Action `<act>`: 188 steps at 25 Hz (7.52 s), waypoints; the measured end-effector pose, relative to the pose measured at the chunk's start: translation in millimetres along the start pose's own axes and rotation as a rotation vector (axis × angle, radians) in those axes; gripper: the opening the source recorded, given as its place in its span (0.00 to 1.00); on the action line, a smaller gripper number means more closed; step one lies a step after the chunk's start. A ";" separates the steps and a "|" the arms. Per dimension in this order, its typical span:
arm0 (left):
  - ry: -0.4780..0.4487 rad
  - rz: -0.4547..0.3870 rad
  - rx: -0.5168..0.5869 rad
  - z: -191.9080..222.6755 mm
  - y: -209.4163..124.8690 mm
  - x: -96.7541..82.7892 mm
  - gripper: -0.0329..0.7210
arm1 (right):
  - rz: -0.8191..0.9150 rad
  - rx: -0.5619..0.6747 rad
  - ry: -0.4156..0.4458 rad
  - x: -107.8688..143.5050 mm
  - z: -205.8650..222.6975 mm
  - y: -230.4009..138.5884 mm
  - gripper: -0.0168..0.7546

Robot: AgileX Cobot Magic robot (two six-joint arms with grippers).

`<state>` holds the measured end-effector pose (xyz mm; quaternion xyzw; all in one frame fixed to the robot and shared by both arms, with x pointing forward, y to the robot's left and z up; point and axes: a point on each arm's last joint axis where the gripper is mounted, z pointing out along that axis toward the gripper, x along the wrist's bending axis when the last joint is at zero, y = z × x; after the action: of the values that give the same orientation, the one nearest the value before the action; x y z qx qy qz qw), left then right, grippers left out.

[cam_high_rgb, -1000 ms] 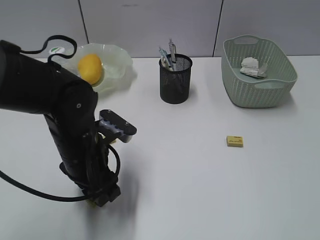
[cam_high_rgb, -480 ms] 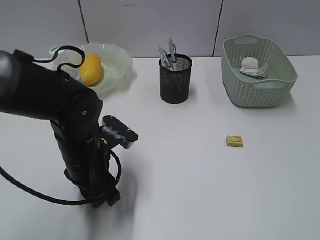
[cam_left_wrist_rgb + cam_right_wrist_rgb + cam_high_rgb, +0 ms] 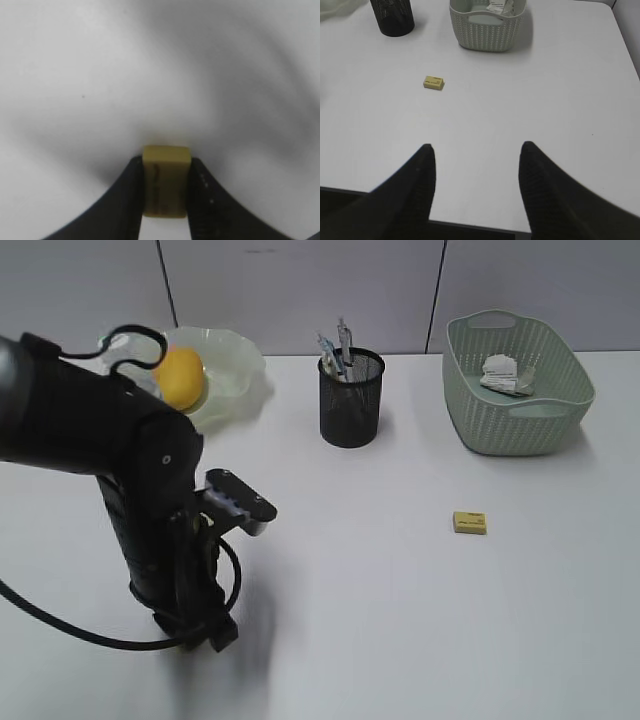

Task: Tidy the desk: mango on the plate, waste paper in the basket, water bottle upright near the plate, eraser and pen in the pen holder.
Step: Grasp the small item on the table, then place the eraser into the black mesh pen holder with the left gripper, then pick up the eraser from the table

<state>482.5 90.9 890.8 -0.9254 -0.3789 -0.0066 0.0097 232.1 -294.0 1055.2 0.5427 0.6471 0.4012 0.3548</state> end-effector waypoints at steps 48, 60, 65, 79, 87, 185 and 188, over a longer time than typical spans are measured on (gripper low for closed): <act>0.068 -0.224 -1.540 -86.8 173.8 39.7 0.31 | 0.000 -0.001 0.000 0.0 0.0 0.1 0.58; 0.049 -0.322 -1.456 -48.8 185.7 56.8 0.31 | 0.000 -0.001 0.000 0.0 0.0 0.1 0.58; 0.040 -0.332 -1.463 -45.5 189.6 57.3 0.31 | 0.000 -0.001 0.000 0.0 0.0 0.1 0.58; 0.050 -0.275 -1.460 -45.5 190.8 54.9 0.31 | 0.000 -0.001 0.000 0.0 0.0 0.1 0.58; 0.050 -0.274 -1.459 -45.4 190.8 54.9 0.44 | 0.000 -0.001 0.000 0.0 0.0 0.1 0.58; 0.336 -0.687 -1.056 -172.8 -327.6 -24.9 0.55 | 0.000 -0.001 0.000 0.0 0.0 0.1 0.57; 0.351 -0.688 -1.082 -165.0 -331.4 -28.1 0.55 | 0.000 -0.001 0.000 0.0 0.0 0.1 0.57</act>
<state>229.2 303.7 1059.5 -0.6114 -0.5886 -0.3491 -0.3973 232.1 -294.0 1055.2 0.5426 0.6469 0.4013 0.3551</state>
